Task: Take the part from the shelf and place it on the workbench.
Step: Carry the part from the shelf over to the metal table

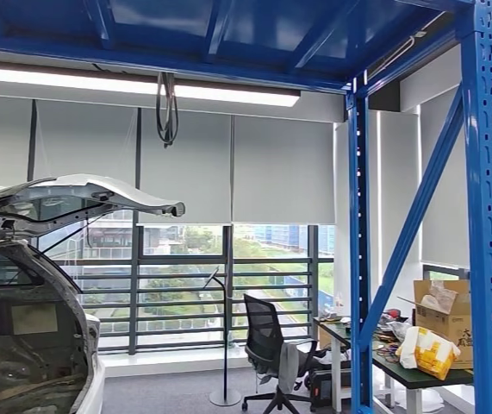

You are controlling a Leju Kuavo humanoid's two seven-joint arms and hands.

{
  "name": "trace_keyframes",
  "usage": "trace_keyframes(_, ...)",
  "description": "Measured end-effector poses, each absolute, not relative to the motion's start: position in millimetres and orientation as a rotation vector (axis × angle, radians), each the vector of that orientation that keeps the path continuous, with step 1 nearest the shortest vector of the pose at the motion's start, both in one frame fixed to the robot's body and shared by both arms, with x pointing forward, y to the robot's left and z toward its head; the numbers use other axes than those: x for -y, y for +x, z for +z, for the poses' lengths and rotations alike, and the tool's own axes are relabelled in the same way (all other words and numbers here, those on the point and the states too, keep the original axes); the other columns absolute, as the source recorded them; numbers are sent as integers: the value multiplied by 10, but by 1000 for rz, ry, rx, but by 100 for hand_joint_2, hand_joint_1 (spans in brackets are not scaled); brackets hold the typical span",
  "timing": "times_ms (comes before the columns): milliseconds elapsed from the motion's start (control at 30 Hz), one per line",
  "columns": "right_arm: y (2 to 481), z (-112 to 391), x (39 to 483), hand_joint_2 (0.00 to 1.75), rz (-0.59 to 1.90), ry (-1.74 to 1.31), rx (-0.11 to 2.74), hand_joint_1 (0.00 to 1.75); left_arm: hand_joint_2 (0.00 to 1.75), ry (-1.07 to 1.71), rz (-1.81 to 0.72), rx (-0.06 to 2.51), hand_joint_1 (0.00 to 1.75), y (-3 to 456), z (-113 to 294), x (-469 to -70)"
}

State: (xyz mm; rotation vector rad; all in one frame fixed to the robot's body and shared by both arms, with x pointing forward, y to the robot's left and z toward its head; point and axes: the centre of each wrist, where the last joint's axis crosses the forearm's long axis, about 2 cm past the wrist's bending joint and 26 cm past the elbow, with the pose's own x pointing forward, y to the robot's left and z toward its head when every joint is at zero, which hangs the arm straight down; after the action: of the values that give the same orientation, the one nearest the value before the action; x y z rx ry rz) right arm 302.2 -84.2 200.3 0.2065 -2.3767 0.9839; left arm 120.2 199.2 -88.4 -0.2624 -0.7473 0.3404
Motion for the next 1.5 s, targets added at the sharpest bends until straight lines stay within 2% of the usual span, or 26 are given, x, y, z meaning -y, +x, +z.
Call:
trace_keyframes(400,2800,2094,816,175,907,295,2459,175,175,-231,353,749,0,1178,-897,-2028)
trace_keyframes(1500,2826,2217,832,175,910,319,2498,175,175,-216,330,685,0,1183,-900,-2049)
